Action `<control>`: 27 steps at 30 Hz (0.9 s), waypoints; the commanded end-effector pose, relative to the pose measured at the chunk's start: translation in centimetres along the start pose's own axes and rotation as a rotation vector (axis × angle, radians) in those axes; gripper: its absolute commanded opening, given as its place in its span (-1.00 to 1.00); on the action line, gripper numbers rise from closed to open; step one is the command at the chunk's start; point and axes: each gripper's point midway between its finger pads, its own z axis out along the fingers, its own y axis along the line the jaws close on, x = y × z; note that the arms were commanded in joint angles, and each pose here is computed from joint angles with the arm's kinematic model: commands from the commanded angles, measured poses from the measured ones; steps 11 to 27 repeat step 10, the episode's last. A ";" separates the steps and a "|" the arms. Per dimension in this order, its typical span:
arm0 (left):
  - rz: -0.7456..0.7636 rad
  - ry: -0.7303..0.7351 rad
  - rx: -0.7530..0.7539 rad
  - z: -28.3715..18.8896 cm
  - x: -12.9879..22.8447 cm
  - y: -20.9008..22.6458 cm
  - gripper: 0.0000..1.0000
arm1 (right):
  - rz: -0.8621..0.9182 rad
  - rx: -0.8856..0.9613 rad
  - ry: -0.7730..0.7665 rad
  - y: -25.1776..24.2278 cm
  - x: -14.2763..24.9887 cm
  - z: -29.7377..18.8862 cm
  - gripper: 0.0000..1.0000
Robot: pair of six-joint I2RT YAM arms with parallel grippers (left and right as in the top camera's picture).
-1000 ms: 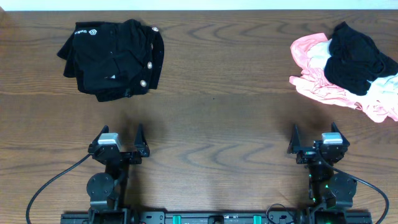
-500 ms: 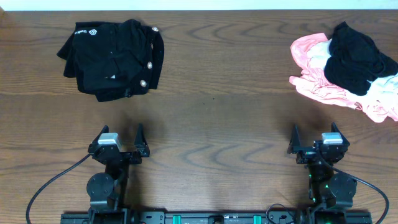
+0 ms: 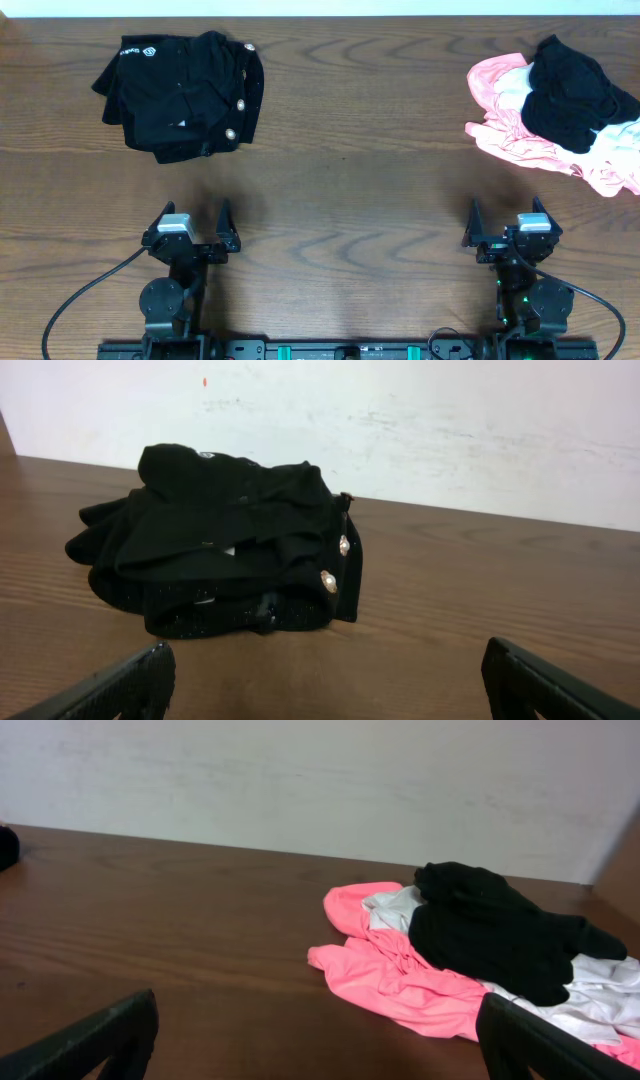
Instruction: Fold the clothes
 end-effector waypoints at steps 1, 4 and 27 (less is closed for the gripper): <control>-0.007 0.049 0.011 0.0 1.5 -0.1 0.96 | 0.001 -0.014 0.000 0.4 0.1 0.0 0.99; -0.007 0.049 0.011 0.0 1.5 -0.1 0.96 | 0.001 -0.014 0.000 0.4 0.1 0.0 0.99; -0.007 0.049 0.010 0.0 1.5 -0.1 0.96 | 0.001 -0.014 0.000 0.4 0.1 0.0 0.99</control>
